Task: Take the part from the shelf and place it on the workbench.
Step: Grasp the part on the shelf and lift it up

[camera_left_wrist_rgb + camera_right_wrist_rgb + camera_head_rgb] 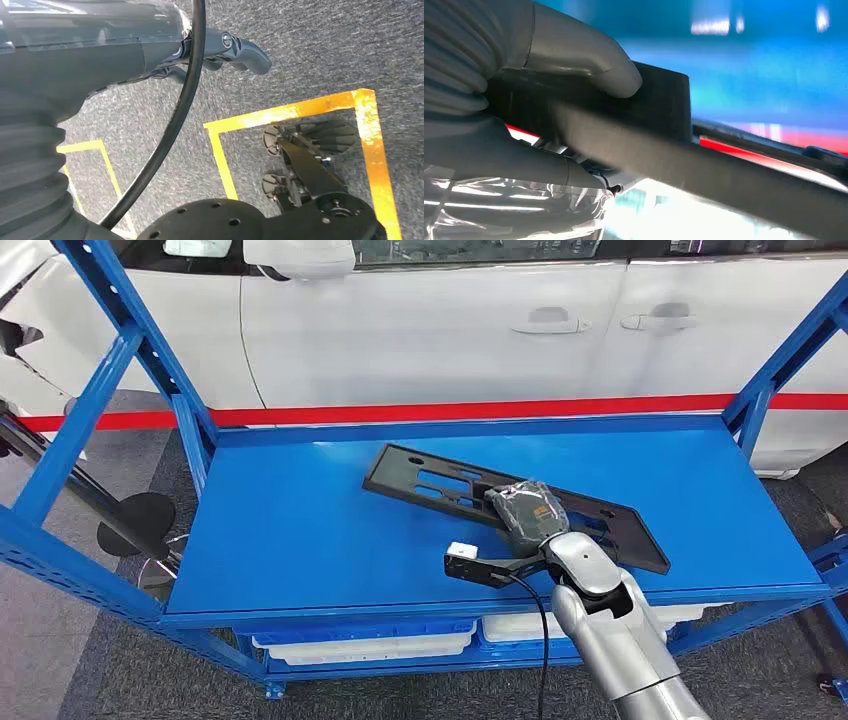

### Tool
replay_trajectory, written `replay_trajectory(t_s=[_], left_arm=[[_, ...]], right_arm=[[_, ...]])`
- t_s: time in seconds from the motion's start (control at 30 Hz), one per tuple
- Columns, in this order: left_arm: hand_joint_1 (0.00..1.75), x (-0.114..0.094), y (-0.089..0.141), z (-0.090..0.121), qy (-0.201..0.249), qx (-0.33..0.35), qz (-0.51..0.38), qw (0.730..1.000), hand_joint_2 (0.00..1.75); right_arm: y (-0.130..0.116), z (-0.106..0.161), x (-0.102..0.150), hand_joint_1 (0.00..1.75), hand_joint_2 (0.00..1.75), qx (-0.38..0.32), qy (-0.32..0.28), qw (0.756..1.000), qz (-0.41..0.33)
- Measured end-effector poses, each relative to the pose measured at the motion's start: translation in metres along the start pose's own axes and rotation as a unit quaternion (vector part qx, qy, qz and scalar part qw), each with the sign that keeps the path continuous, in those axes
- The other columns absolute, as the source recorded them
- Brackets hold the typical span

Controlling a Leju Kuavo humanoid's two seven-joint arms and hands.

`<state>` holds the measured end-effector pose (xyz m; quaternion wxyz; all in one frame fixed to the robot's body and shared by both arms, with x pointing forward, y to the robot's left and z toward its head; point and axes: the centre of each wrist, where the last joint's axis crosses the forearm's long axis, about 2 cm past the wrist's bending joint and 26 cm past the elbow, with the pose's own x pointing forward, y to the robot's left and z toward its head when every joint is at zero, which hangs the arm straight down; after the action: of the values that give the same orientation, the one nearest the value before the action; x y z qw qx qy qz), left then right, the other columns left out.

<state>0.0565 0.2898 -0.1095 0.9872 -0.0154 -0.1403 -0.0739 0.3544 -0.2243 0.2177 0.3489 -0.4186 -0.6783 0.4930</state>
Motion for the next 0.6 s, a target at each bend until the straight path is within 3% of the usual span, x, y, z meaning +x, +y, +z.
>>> replay_trajectory(t_s=[0.27, 0.4, 0.6], left_arm=[[0.00, -0.001, 0.000, 0.000, -0.004, 0.001, -0.018, 1.000, 1.75], [0.00, -0.001, 0.000, 0.000, -0.010, 0.000, -0.028, 1.000, 1.75], [0.00, -0.001, 0.001, 0.000, -0.011, 0.002, -0.034, 0.999, 1.75]], right_arm=[[-0.059, 0.002, 0.012, 1.75, 1.75, -0.149, -0.037, 0.986, 0.068], [-0.065, 0.008, 0.010, 1.75, 1.75, -0.186, -0.053, 0.974, 0.121], [-0.060, 0.013, 0.009, 1.75, 1.75, -0.180, -0.067, 0.970, 0.147]])
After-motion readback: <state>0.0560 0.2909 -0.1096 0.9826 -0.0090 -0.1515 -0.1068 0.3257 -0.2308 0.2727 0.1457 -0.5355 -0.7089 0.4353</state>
